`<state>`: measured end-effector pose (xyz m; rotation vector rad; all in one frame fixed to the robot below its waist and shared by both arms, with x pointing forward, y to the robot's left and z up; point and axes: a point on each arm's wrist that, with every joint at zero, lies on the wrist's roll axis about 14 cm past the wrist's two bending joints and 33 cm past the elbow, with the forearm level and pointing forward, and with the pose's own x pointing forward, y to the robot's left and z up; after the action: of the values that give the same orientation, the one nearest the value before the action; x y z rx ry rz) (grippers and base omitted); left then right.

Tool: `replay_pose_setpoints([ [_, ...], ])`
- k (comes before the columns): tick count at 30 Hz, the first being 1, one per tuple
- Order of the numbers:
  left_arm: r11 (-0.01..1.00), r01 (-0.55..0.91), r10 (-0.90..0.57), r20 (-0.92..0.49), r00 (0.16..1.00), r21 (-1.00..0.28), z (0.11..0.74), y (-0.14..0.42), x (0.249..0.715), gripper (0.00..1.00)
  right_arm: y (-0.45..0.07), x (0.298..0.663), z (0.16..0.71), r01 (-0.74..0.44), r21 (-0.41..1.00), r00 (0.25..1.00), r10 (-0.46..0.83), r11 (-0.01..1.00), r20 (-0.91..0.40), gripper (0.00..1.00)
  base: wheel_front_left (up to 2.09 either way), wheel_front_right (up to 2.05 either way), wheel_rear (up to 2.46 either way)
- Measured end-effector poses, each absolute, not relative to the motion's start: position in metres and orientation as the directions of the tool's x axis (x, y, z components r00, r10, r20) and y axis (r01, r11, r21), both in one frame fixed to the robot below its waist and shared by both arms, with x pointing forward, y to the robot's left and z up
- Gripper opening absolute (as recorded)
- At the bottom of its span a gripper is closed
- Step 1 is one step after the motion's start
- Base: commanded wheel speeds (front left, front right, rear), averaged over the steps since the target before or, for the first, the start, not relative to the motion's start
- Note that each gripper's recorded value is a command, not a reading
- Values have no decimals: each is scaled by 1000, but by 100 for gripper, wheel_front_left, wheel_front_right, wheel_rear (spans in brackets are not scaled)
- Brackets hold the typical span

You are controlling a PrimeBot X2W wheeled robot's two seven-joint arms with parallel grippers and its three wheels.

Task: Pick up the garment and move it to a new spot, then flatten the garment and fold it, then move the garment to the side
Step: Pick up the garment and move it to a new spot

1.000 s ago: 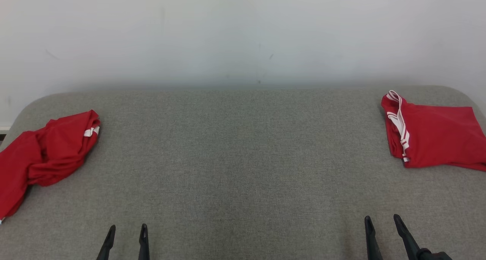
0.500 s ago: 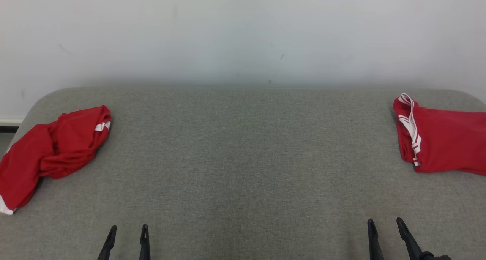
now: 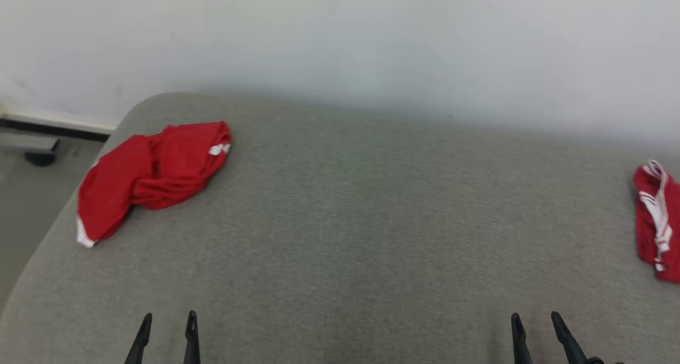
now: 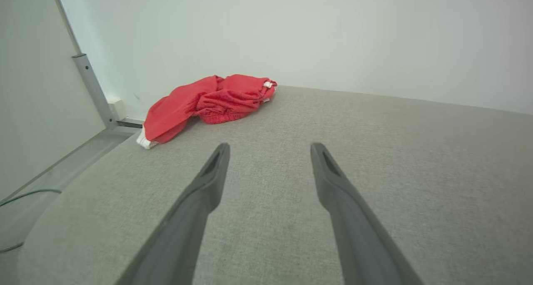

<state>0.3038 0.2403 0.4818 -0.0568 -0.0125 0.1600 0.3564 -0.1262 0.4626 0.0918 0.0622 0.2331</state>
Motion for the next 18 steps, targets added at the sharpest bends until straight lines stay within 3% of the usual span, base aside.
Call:
replay_pose_setpoints([
  [18, 849, -526, 527, 3, 850, -55, 482, 337, 211, 100, -16, 386, 467, -523, 93, 849, 527, 847, -31, 100, 0, 0, 0],
])
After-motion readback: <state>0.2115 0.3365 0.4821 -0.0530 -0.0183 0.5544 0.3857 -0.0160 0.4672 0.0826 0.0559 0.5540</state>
